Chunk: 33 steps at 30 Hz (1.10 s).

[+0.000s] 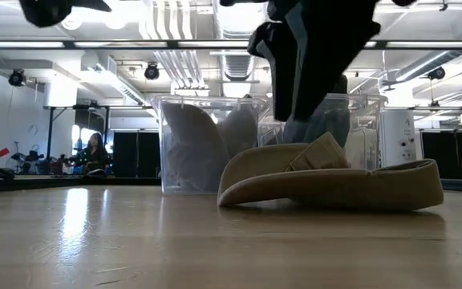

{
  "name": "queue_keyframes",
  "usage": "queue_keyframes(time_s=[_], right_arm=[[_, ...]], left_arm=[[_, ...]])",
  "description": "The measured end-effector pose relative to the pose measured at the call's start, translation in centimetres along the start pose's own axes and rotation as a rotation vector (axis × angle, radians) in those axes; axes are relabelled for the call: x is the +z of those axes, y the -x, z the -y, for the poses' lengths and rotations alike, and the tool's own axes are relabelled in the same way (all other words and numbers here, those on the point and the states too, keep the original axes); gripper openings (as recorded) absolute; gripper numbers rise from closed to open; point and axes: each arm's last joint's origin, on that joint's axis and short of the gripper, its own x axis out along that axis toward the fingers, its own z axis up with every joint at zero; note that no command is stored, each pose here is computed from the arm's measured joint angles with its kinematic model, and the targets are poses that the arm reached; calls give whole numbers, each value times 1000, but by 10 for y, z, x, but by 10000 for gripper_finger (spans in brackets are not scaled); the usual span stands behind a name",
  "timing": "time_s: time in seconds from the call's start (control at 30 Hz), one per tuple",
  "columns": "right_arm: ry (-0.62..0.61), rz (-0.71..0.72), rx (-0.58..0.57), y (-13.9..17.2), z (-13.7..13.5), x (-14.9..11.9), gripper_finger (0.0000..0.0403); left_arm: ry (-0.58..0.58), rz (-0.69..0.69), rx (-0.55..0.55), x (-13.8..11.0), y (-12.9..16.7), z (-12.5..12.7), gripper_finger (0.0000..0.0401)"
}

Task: Pick & Place hat
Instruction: Put the brown cap into the left transparent bin

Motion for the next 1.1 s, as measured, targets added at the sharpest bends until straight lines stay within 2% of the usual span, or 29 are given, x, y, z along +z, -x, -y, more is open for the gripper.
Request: queue_keyframes(time_s=[0.2, 0.3, 0.5, 0.63, 0.77, 0.93, 1.1], right_arm=[[-107, 51, -28, -26, -18, -10, 185], [-132, 47, -63, -39, -18, -17, 185], [-175, 128, -133, -65, -16, -25, 185], [-277, 114, -216, -75, -11, -35, 176], [-390, 120, -234, -78, -7, -37, 130], [-444, 180, -233, -70, -4, -27, 32], [-531, 302, -140, -29, 4, -8, 14]], left_arm=[[93, -44, -2, -14, -8, -6, 174], [114, -63, -17, -18, -10, -6, 174], [130, -61, -33, -20, -12, -6, 174], [133, -60, -37, -20, -12, -5, 174], [160, -60, -38, -20, -12, -5, 174], [188, -60, -37, -20, -12, -5, 174], [224, -73, -46, -20, -12, -4, 174]])
